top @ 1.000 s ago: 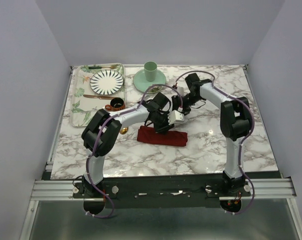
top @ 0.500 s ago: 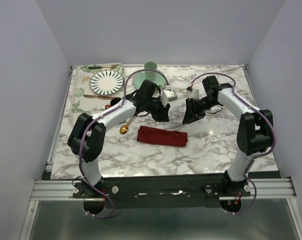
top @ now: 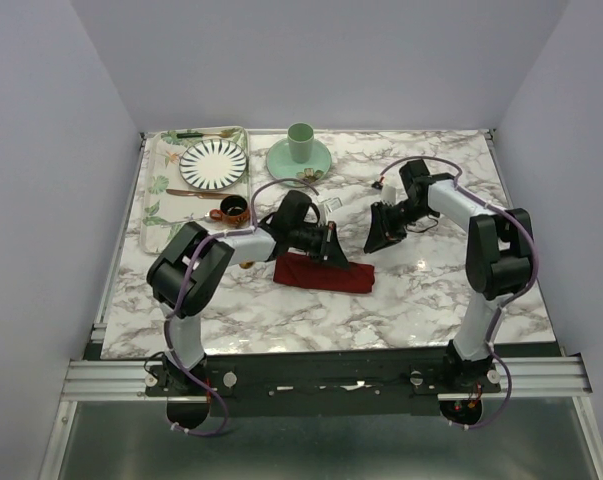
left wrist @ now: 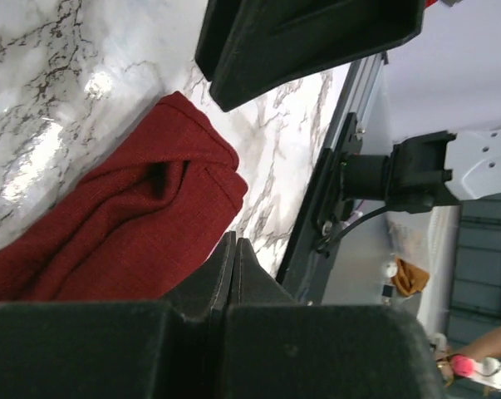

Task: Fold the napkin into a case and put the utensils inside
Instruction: Smooth out the smaller rectangle-folded napkin at the center of the board.

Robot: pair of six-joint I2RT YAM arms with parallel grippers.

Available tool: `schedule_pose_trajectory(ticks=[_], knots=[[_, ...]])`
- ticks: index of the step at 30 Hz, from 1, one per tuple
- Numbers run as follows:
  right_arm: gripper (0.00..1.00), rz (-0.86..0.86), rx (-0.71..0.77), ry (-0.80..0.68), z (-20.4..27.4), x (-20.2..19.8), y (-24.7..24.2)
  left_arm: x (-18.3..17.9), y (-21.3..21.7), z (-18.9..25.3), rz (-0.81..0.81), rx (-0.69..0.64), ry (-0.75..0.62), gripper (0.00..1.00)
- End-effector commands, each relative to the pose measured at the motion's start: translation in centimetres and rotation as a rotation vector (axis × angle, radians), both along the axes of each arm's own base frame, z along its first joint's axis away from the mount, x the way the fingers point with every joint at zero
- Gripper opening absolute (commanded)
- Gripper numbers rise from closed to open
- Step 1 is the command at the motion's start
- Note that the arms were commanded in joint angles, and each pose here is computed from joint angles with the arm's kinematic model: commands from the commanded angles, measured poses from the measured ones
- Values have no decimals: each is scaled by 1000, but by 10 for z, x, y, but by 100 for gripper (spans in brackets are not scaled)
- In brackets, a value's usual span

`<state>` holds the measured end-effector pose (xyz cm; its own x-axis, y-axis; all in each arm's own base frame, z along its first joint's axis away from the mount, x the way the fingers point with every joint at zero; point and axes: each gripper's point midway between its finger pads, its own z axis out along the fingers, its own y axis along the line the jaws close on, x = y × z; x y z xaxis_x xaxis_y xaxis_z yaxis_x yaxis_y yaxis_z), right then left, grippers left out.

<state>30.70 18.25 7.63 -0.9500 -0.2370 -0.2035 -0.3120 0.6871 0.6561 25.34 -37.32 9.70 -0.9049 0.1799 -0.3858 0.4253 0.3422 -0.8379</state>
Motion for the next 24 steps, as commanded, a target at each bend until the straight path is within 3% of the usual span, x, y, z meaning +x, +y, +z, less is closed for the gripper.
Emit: schedule_pose_trajectory(ticks=[1,16,24], knots=[[31,-53,-16,18,-14,8,-5,-2,-22,13,23,-60,80,0],[30,-111,10,120,-44,9,-9,0,-40,-36,70,22,159,0],[29,-85,41,188,-56,-12,-5,9,-37,-67,113,63,213,0]])
